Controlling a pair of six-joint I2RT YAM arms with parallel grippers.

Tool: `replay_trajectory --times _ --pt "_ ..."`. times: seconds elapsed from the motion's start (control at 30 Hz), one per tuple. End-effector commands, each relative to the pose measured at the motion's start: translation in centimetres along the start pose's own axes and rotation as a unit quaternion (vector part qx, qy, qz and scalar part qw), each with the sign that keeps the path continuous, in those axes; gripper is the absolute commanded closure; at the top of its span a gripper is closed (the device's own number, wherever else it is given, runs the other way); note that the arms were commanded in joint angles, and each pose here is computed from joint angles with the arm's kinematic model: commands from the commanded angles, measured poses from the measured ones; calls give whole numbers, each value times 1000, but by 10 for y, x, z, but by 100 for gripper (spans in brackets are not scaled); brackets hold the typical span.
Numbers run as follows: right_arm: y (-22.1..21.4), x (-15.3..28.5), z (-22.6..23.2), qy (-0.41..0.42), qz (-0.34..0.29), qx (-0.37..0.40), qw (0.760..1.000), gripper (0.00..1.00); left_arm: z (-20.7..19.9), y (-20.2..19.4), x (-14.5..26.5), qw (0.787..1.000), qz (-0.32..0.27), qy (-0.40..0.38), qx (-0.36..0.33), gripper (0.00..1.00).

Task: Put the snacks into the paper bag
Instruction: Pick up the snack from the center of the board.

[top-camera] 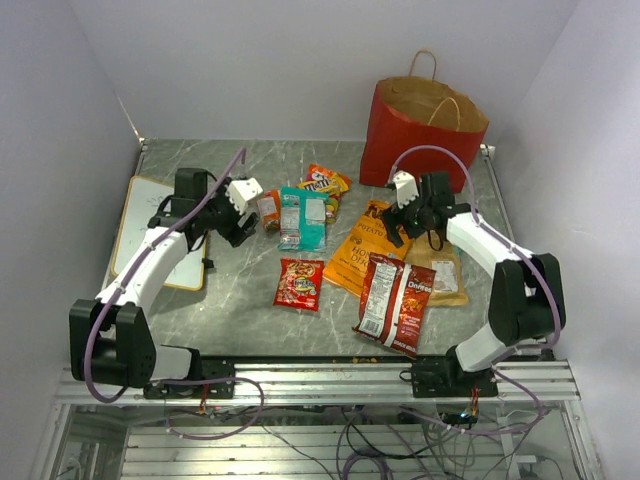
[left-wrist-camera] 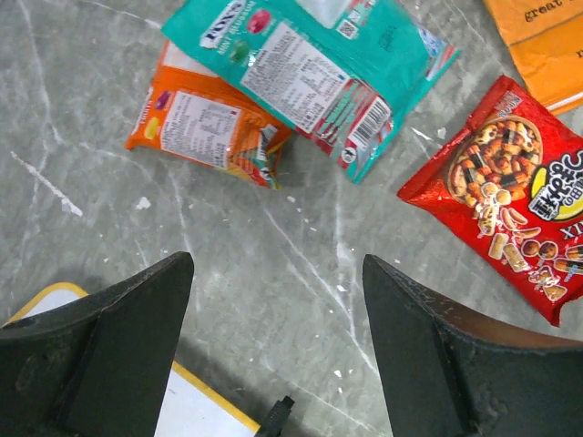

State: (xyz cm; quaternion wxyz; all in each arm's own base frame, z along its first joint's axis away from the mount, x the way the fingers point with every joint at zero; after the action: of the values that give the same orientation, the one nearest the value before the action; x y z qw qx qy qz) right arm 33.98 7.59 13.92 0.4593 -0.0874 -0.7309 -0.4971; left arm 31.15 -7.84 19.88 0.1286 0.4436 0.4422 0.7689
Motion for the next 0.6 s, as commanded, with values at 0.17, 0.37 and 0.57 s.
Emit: replay_trajectory --times 0.17,0.37,0.57 --pt "-4 40 -77 -89 -10 -93 992 14 -25 6 3 999 -10 33 -18 15" --pt "-46 59 -106 -57 26 -146 987 14 -38 -4 -3 999 1 39 -26 15" --pt "-95 73 -105 -16 66 -214 974 17 -38 -14 -11 998 40 42 -23 16"
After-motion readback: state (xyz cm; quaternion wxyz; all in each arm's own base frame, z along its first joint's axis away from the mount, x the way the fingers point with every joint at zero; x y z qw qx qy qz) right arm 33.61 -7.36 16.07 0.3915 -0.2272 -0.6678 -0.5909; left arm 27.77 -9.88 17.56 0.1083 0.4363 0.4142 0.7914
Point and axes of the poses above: each gripper's point midway between its finger pads, its own x axis back along the fingers, its own z axis along the line the jaws close on, y = z × x, the point moved 7 cm from there along x, back along the fingers, and after that the axes turned 1 degree about -x, right-handed, at the moved point
